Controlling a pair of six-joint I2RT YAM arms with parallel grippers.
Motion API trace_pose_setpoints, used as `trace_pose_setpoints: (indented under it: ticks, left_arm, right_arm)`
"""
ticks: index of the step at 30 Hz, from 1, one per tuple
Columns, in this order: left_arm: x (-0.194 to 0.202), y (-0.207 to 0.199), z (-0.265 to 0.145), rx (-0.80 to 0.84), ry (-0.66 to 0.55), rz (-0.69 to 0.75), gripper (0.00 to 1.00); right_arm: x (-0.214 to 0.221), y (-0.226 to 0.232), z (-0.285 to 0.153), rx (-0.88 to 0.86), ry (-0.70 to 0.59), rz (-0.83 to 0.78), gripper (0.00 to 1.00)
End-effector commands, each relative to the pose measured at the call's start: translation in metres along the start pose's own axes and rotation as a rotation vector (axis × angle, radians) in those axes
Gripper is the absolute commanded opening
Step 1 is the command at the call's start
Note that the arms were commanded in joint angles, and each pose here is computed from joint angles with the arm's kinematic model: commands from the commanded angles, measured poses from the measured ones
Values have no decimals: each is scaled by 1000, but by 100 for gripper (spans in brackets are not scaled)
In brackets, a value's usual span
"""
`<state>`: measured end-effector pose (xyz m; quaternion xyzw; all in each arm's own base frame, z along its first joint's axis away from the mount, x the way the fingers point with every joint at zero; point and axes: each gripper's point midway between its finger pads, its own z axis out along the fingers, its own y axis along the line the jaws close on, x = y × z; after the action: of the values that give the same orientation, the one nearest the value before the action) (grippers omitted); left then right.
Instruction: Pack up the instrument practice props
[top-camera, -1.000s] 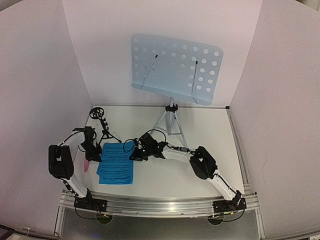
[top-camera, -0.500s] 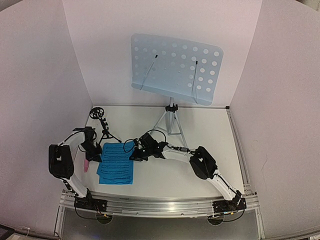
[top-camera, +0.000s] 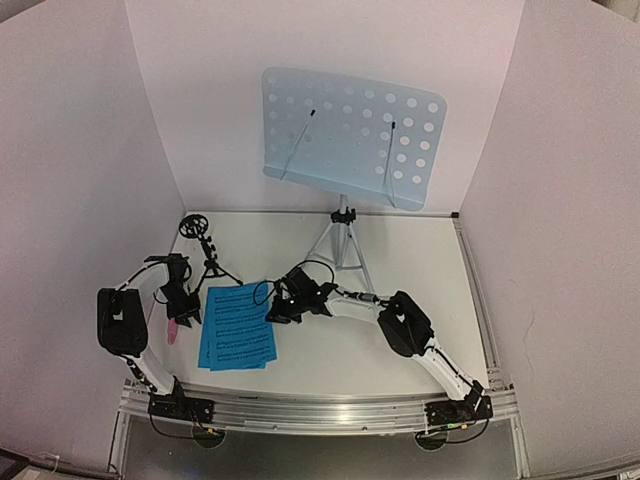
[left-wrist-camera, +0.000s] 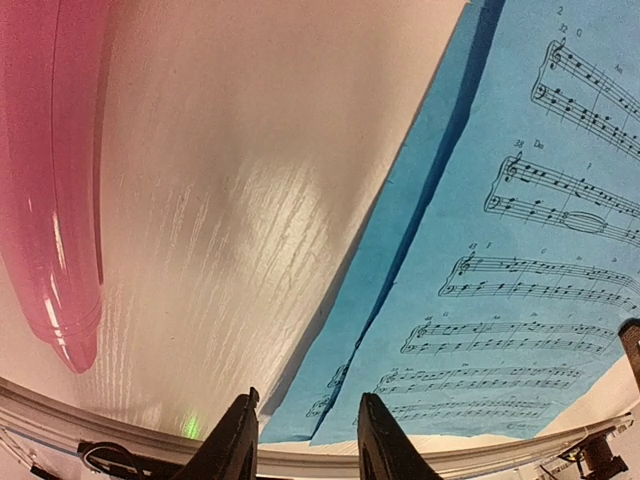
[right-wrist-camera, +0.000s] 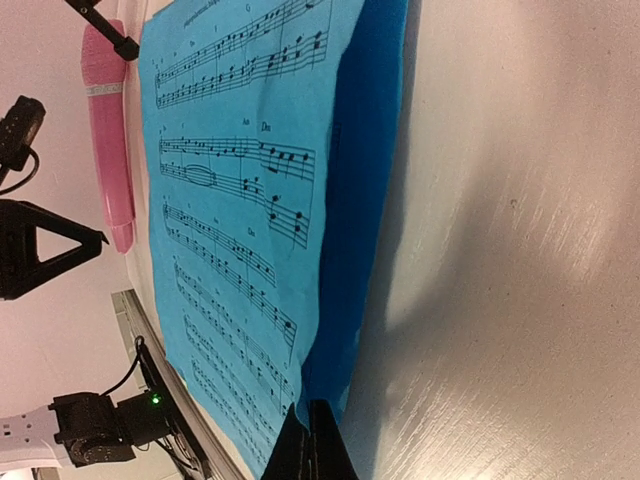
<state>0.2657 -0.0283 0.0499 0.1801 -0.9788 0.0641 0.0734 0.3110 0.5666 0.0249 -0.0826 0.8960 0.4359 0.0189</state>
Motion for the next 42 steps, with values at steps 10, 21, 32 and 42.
trace_pose_setpoints:
  ticks: [10, 21, 32, 42]
  left_arm:
    - [-12, 0, -6, -9, -54, 0, 58]
    - [-7, -12, 35, 73, 51, -41, 71]
    - [2, -14, 49, 116, 63, -64, 71]
    - [0, -14, 47, 112, 60, -58, 68]
  right_arm:
    - [-13, 35, 0, -111, -30, 181, 0]
    - [-14, 21, 6, -98, -54, 249, 0]
    - [-9, 16, 16, -123, -28, 312, 0]
    - [5, 5, 10, -92, -3, 298, 0]
